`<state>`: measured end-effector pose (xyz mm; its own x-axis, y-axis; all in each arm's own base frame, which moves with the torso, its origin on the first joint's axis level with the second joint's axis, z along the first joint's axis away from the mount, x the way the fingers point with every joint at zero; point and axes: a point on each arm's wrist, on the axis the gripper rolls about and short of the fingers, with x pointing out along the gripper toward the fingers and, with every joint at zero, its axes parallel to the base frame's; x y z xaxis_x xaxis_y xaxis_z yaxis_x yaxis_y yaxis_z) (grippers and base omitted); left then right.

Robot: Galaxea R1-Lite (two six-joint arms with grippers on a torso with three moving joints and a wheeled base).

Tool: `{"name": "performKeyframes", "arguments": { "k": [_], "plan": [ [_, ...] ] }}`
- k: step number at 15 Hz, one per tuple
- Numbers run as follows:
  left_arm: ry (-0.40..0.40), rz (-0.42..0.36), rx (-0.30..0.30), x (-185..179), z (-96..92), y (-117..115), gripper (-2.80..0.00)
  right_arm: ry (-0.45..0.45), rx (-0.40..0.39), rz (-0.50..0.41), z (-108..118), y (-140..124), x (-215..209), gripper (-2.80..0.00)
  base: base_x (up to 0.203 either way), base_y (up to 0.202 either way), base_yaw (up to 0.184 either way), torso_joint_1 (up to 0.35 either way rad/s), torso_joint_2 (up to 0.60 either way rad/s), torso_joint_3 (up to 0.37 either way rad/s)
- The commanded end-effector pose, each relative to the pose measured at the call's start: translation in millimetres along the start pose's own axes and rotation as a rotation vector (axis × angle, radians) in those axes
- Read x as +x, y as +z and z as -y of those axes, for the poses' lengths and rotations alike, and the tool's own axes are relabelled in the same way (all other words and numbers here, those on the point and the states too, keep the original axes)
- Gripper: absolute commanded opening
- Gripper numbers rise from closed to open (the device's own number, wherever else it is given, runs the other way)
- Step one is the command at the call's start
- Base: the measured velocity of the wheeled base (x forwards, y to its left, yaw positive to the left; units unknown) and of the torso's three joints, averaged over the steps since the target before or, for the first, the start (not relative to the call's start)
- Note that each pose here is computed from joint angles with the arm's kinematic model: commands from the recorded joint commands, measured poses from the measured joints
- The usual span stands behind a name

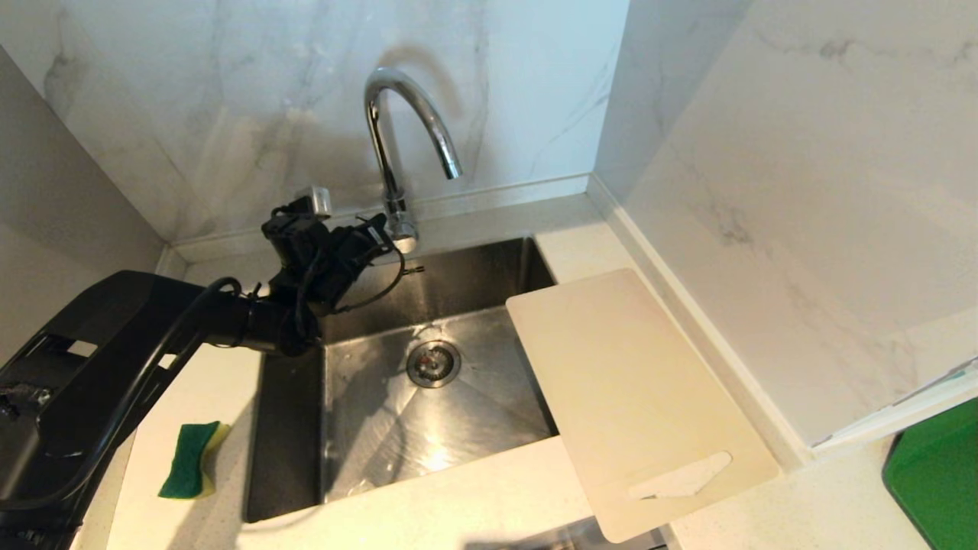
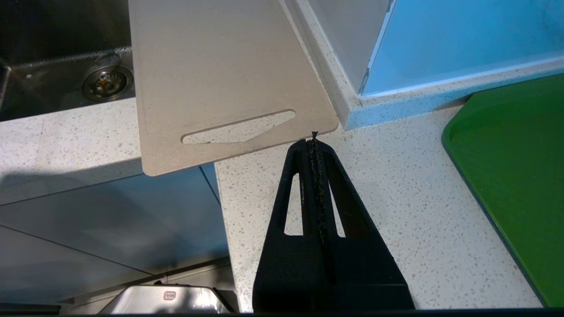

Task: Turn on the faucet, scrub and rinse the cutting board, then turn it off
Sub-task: Turn off the tap

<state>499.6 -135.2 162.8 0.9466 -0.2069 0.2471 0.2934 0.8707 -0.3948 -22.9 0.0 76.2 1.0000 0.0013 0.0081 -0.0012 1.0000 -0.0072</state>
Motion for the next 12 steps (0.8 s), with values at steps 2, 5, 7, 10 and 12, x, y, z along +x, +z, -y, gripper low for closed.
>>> {"name": "performKeyframes", "arguments": {
  "k": [2,5,7,10,12],
  "plan": [
    [-0.007,0.001,-0.008,-2.8,9.0,9.9,-2.8,0.0,0.0,-0.002,0.0,-0.4,0.2,-2.8,0.0,0.0,0.0,0.0,0.0,0.0],
    [0.014,-0.086,-0.009,-16.2,20.7,19.6,-2.8,0.001,0.0,-0.002,0.0,-0.4,0.2,-2.8,0.0,0.0,0.0,0.0,0.0,0.0],
    [0.005,-0.091,-0.004,-25.6,33.3,38.4,-2.8,0.0,0.0,-0.002,0.0,-0.4,0.2,-2.8,0.0,0.0,0.0,0.0,0.0,0.0],
    [-0.013,-0.068,0.013,-44.8,54.9,84.1,-2.8,0.0,0.0,-0.002,0.0,-0.4,0.2,-2.8,0.0,0.0,0.0,0.0,0.0,0.0],
    [-0.009,-0.113,0.042,-65.8,65.8,100.7,-2.8,0.0,0.0,-0.002,0.0,-0.4,0.2,-2.8,0.0,0.0,0.0,0.0,0.0,0.0]
  ]
}}
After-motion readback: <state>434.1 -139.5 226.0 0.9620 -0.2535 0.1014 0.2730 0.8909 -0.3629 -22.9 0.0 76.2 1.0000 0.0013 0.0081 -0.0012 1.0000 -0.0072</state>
